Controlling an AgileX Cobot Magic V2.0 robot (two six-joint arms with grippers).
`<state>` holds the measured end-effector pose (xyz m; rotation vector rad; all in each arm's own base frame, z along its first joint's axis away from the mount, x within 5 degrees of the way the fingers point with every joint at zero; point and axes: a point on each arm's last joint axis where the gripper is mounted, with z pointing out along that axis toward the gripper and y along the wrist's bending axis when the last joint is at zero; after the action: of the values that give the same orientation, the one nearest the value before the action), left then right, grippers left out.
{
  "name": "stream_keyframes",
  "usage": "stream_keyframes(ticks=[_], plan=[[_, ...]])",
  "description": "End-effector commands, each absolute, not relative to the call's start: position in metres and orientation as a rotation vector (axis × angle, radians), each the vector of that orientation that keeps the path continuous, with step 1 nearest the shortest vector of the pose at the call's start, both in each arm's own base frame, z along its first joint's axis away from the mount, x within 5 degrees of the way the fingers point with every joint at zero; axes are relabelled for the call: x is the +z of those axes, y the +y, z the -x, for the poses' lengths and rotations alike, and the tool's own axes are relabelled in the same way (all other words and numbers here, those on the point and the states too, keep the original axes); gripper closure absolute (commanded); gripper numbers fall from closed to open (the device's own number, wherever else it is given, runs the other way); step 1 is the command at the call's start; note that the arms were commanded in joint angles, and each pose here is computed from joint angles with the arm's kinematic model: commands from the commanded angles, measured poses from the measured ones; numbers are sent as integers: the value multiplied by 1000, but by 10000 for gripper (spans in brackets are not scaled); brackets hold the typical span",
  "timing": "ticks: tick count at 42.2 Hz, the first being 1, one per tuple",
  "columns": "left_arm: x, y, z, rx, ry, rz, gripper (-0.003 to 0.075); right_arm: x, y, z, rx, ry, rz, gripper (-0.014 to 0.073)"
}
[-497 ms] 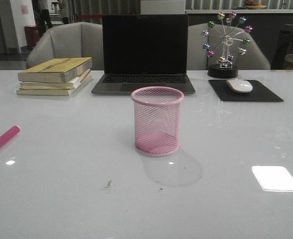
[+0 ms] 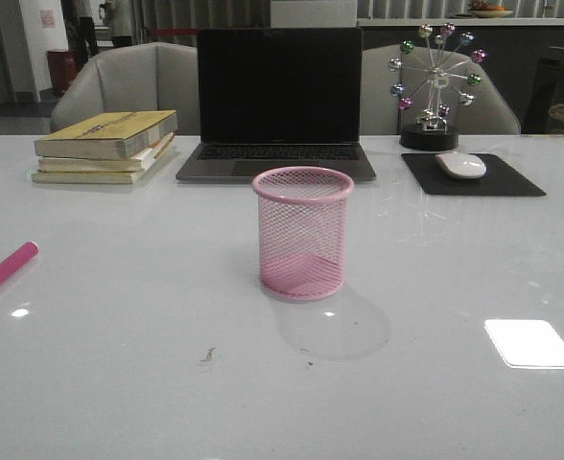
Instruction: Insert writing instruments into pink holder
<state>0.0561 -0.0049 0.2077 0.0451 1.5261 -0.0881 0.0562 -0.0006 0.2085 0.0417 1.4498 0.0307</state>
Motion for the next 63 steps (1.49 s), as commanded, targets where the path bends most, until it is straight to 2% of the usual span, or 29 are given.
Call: stream_keyframes(ticks=[1,13,18,25,29,38,43,49,57,63], plan=[[215,-4,-54,-88,1425,-32,629,220,-1,-53,15,1334,-27,537],[217,-4,-54,-83,1406,-34,629,220,-1,-53,15,1334,-27,537],[230,-3,-51,-83,1341,-29,629,228,0,-51,15,1286,-26,537],[282,-3,-36,-90,1233,-31,629,273,0,-38,15,1208,-25,537],[315,-3,-29,-96,1241,-40,629,305,0,-27,14,1207,-26,537],[381,-6,-33,-107,1407,-71,629,367,-1,-22,11,1332,-32,537],[399,-9,-48,-115,1587,-93,629,388,-1,-30,10,1450,-36,537],[399,-11,-70,-121,1739,-105,629,384,-1,-48,8,1627,-42,537],[375,-14,-96,-124,1942,-117,629,358,-2,-69,5,1902,-50,537],[360,-15,-111,-127,2034,-118,629,338,-2,-84,3,2019,-52,537]])
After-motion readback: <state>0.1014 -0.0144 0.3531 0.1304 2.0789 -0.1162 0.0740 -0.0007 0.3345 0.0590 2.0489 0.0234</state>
